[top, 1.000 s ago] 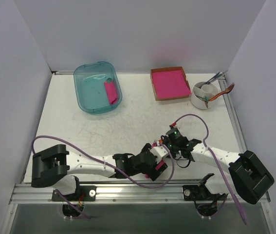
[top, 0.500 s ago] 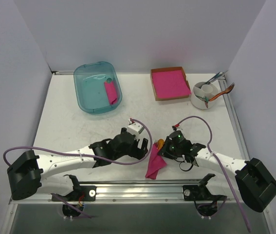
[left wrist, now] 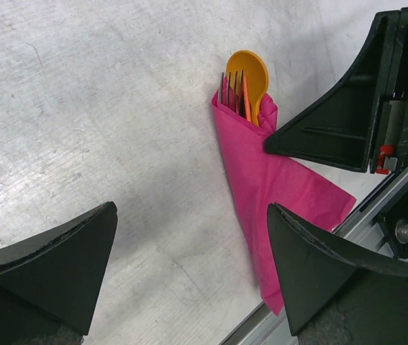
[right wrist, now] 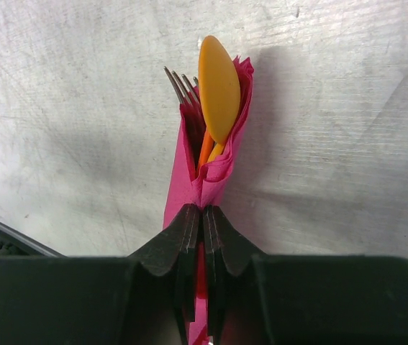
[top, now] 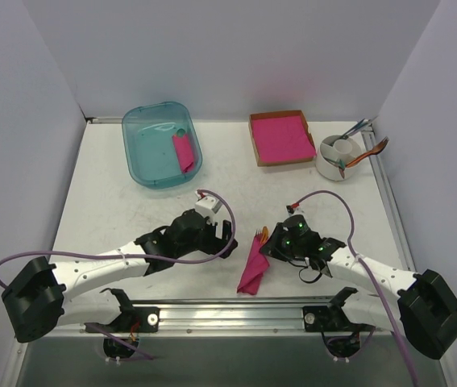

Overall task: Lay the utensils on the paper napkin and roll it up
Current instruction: Pick up the utensils from the center of the board.

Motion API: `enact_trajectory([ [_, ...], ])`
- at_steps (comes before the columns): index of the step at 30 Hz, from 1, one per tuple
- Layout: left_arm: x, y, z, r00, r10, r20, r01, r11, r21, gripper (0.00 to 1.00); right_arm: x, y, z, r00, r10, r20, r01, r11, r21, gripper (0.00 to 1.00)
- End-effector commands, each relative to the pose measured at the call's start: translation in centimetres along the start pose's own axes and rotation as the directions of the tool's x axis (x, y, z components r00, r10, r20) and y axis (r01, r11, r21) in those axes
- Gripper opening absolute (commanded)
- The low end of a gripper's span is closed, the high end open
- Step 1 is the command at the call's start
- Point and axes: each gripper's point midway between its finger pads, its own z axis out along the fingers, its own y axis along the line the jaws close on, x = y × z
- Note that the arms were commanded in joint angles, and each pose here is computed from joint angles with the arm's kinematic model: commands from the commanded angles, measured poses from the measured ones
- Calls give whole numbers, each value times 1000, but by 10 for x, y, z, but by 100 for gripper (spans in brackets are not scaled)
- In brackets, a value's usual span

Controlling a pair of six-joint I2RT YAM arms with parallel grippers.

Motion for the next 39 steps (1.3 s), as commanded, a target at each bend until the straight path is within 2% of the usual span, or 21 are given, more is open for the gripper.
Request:
enact_trajectory([
  [1,-21,-16,-1,996,-32,85,24,996,90,94,-16,27,-6,999,16,43,-12,996,-92,0],
  [6,-21,-22,5,993,-47,107,32,990,141,94,-28,44,-13,997,24,71,-14,990,-143,0],
  [10,-31,-26,2,977,-109,185,68,974,214,94,-33,54,-16,996,43,73,-28,980,-195,0],
  [16,-29,-8,0,958,-170,232,133,977,169,94,-40,66,-18,996,47,73,-28,970,-243,0],
  [20,-31,-12,3,960,-158,231,115,975,190,94,-40,67,-15,996,70,51,-54,962,-268,0],
  [25,-32,-35,7,961,-143,238,58,941,332,94,-44,73,-17,995,83,53,-63,951,-303,0],
  [33,-15,-33,38,962,-137,234,42,928,369,94,-46,75,-19,994,102,45,-81,940,-332,0],
  [39,-18,-30,36,958,-138,253,36,928,371,94,-49,81,-27,993,104,47,-80,929,-361,0],
])
